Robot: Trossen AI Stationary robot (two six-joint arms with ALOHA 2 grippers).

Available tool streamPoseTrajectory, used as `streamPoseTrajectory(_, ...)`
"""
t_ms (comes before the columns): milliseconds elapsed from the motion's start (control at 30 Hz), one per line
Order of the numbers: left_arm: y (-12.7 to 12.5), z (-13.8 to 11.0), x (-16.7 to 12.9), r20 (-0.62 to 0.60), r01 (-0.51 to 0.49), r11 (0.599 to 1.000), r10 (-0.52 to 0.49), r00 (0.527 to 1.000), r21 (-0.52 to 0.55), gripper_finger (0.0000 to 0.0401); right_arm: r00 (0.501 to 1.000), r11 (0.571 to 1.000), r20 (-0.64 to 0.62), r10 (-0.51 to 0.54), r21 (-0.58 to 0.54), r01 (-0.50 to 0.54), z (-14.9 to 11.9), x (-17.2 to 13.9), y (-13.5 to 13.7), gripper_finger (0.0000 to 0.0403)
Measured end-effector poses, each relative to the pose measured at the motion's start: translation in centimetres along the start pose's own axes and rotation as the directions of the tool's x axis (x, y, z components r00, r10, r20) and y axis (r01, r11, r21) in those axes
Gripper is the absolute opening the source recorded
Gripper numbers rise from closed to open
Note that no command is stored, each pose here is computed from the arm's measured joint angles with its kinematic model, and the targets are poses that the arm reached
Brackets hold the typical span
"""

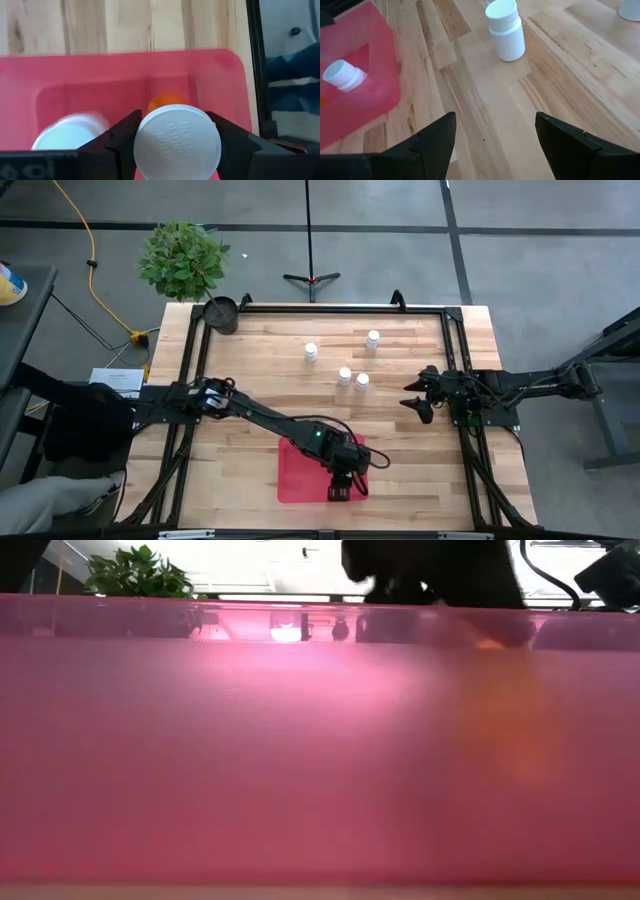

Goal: Pick and place pill bottles into a basket
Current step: Put the orange pill bottle into the pink bin

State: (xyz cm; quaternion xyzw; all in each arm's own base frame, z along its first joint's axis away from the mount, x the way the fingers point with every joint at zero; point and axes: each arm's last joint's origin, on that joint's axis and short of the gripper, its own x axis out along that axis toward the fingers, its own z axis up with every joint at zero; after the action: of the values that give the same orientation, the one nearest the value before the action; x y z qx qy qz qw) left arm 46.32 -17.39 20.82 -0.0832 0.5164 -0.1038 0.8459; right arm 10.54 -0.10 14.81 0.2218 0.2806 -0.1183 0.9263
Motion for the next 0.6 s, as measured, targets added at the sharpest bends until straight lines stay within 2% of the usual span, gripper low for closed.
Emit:
streamPoseTrajectory(167,0.2,-0.3,0.9,-0.020,-0.008,1.000,0.008,1.000,-0.001,0.0258,1.000,1.000,0.001,0.000,0.002,0.000,0.0,0.0,0.0,0.0263)
streamPoseTrajectory(433,0.5,-0.7,1.9,-0.047,-0.018,0.999,0.020,0.999,0.026,0.0235,1.000,1.000,0.001,0.001,0.003,-0.001,0.0,0.0,0.0,0.0263)
streamPoseTrajectory(600,0.5,-0.7,1.9,-0.046,-0.028,0.998,0.030,0.998,0.049,0.0272,1.000,1.000,-0.001,0.009,0.003,-0.009,0.0,0.0,0.0,0.0263)
